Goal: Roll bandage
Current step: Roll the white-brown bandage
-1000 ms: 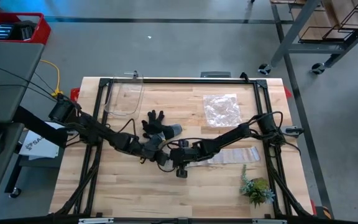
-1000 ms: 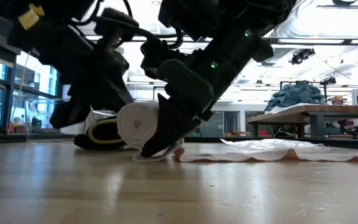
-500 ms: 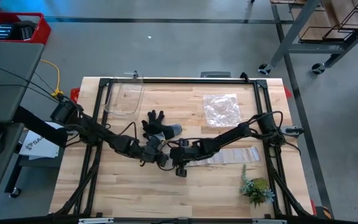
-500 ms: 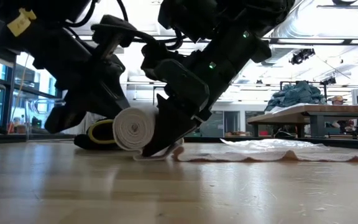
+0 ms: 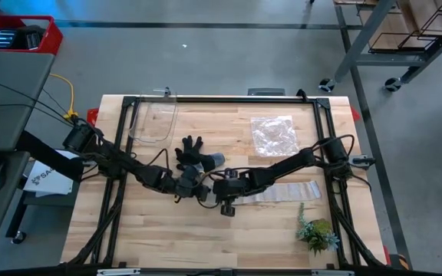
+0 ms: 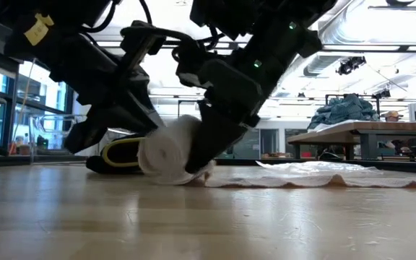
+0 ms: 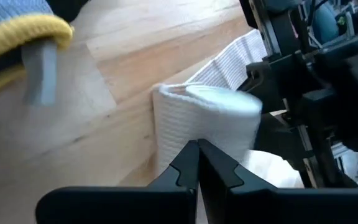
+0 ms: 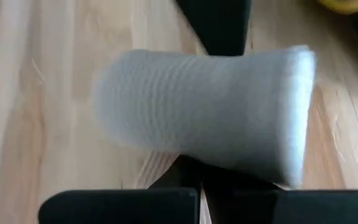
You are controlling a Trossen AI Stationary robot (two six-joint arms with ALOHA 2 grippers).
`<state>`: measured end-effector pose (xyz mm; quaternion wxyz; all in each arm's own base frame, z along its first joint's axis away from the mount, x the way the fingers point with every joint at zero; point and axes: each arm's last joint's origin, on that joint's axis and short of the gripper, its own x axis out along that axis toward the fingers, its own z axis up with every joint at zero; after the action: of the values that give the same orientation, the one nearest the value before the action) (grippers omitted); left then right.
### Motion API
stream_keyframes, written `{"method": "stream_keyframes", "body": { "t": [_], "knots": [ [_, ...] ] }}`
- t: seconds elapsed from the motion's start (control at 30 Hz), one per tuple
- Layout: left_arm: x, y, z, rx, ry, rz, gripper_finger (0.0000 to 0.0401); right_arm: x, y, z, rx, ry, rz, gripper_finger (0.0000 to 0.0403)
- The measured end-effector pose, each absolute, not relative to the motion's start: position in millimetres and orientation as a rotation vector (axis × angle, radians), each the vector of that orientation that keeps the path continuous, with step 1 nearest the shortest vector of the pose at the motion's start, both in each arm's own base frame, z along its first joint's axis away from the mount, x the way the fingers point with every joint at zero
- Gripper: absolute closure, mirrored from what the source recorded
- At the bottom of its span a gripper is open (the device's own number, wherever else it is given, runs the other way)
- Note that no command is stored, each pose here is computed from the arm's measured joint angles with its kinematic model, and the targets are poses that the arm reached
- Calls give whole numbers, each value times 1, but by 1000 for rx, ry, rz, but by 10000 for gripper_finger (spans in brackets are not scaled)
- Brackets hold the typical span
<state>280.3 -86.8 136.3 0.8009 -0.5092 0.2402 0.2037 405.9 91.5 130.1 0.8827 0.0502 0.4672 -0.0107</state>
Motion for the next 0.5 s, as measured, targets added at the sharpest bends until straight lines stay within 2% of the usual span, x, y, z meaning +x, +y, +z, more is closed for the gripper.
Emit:
{"method": "stream_keyframes", "body": {
  "t": [0.27,0.5],
  "knots": [
    [282,-85,138,-1090,495,432,401,401,90,132,93,1018,-29,403],
    [285,-84,136,-1092,463,442,401,406,92,150,30,1054,2,403]
  ]
}}
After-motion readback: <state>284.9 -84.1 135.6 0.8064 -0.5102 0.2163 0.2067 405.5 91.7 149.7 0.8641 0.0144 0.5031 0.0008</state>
